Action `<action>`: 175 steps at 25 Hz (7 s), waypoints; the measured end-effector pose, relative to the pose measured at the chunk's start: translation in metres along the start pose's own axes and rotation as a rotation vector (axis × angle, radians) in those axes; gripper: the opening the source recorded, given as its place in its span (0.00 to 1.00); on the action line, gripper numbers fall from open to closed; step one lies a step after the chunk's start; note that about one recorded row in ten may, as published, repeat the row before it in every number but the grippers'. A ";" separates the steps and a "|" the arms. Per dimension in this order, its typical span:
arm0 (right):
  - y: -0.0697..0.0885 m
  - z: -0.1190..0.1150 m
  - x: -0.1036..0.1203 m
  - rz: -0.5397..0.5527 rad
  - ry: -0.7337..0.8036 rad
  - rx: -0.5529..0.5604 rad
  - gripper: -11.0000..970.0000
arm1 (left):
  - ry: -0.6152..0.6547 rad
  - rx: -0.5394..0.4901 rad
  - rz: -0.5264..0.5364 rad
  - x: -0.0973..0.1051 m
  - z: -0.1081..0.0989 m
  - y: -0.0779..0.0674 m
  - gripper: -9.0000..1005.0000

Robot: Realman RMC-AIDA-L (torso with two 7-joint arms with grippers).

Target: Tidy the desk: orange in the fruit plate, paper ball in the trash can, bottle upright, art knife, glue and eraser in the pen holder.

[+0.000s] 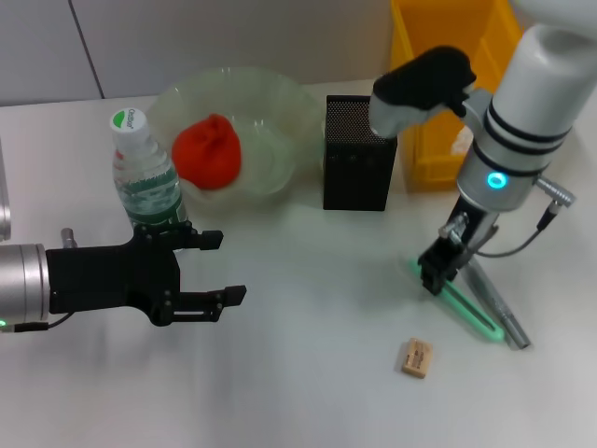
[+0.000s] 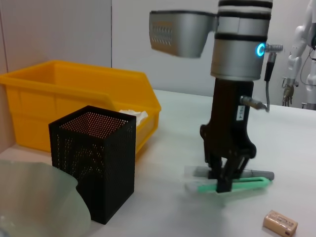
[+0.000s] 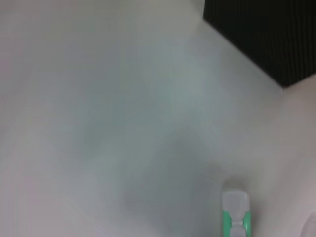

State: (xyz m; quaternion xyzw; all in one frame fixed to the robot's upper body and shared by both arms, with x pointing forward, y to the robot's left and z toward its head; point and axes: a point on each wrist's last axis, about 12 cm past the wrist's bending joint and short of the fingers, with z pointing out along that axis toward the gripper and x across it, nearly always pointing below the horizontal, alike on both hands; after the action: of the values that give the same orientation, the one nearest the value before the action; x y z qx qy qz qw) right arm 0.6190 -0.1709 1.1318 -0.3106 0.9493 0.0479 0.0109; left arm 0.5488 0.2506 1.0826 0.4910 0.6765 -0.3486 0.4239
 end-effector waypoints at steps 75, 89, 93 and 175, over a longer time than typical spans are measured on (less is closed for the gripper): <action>-0.068 0.008 0.038 -0.077 -1.290 -0.163 0.46 | -0.024 -0.003 0.014 -0.009 0.004 0.004 0.80; -0.072 0.003 0.041 -0.036 -1.343 -0.171 0.74 | -0.032 0.000 0.008 -0.008 0.004 0.003 0.80; -0.069 -0.008 0.051 -0.033 -1.464 -0.242 0.85 | -0.039 -0.002 0.009 -0.009 0.004 0.003 0.80; 0.024 0.003 0.050 -0.798 -0.131 -0.226 0.83 | 0.060 0.237 0.074 -0.003 0.007 -0.025 0.73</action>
State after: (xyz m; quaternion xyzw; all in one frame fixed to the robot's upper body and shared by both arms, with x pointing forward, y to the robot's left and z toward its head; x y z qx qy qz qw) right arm 0.5645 -0.1808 1.1279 -0.6497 0.7405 0.1633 0.0546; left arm 0.5273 0.2365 1.0840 0.5725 0.6243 -0.3956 0.3550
